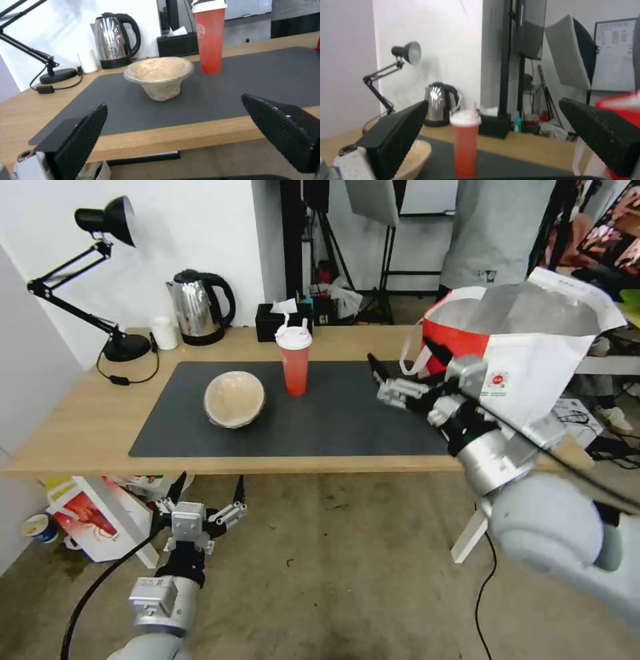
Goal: Pick up the trash from the table and place it into the takeout bag.
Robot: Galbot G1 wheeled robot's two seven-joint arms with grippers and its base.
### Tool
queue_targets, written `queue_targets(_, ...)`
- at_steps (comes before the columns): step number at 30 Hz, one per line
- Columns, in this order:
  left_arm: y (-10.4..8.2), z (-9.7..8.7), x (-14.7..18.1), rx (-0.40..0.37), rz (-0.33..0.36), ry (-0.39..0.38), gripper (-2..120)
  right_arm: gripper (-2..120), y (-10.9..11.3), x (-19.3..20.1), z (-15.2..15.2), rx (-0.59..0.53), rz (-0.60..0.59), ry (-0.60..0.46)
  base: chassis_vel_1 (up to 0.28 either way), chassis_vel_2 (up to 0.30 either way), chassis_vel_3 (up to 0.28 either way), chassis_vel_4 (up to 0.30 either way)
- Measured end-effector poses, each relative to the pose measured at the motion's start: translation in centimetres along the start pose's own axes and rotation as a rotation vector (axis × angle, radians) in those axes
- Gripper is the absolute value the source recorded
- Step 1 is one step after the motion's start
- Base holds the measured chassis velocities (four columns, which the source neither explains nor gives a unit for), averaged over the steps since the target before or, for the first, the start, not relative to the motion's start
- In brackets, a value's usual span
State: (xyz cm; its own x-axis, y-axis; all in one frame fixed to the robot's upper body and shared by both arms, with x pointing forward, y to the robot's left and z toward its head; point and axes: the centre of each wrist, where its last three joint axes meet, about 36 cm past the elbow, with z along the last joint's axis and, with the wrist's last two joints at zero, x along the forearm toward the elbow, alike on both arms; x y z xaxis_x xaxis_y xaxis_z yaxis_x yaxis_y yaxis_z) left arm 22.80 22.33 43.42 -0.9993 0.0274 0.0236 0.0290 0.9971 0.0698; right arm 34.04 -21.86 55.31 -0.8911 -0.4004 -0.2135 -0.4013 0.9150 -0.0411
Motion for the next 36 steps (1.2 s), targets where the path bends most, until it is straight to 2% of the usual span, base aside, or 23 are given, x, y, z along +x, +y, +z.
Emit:
queue_targets(2,0.0,0.0,0.0,0.0,0.0,0.0,100,100,0.8,1.1,1.8,0.008,0.021,-0.026,0.0,0.0,0.0,0.0)
queue_targets(7,0.0,0.0,0.0,0.0,0.0,0.0,100,100,1.4,2.4,3.8,0.03,0.05,-0.052,0.0,0.0,0.0,0.0)
queue_targets(10,0.0,0.0,0.0,0.0,0.0,0.0,100,100,2.7,4.5,5.8,0.025,0.098,-0.056,0.0,0.0,0.0,0.0)
queue_targets(15,0.0,0.0,0.0,0.0,0.0,0.0,100,100,4.0,6.3,7.4,0.029,0.158,-0.084,0.0,0.0,0.0,0.0)
queue_targets(28,0.0,0.0,0.0,0.0,0.0,0.0,100,99,5.3,9.1,8.3,0.043,0.237,-0.138,0.0,0.0,0.0,0.0)
queue_targets(36,0.0,0.0,0.0,0.0,0.0,0.0,100,100,7.2,12.1,8.8,0.023,0.267,-0.162,0.0,0.0,0.0,0.0)
